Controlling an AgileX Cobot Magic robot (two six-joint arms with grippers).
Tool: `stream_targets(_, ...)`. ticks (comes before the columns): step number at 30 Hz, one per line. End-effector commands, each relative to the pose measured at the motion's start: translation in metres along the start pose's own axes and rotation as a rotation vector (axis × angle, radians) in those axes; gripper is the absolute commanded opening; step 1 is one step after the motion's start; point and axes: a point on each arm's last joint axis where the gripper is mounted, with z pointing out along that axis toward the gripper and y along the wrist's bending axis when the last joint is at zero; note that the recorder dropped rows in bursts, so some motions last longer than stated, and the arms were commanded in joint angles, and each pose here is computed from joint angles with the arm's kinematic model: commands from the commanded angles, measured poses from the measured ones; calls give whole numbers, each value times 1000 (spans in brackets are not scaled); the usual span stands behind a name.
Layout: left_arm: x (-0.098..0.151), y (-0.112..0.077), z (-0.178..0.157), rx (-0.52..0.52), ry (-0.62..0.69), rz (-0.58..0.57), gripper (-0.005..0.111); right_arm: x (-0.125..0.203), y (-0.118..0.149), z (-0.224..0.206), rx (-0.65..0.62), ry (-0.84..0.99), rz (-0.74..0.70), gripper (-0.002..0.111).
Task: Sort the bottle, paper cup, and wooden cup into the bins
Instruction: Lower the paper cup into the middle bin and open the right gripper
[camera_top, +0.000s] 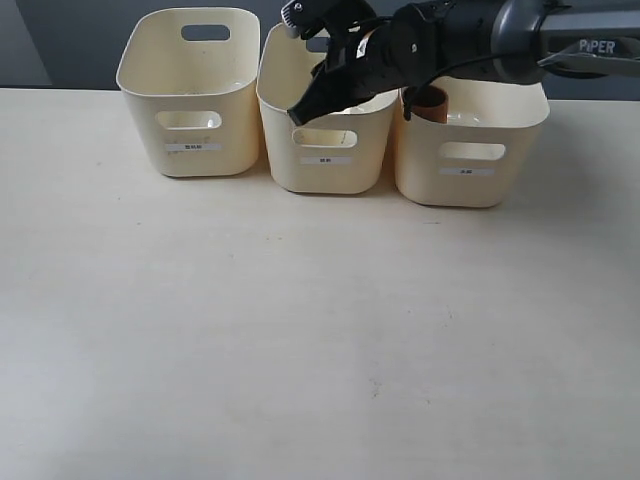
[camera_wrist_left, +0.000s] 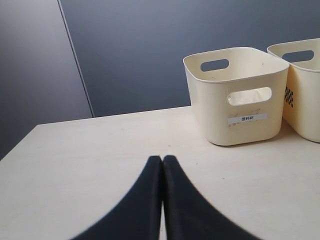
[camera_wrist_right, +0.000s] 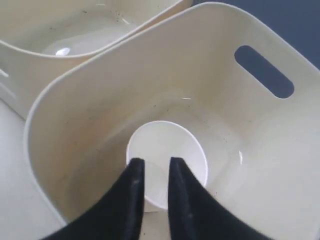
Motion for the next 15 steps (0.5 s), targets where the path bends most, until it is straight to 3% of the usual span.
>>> stream_targets(1, 0, 0, 0, -2, -10, -1, 0, -10, -5, -19, -1, 6, 5, 0)
stream_targets(15, 0, 0, 0, -2, -10, -1, 0, -7, -4, -73, 16, -19, -23, -1)
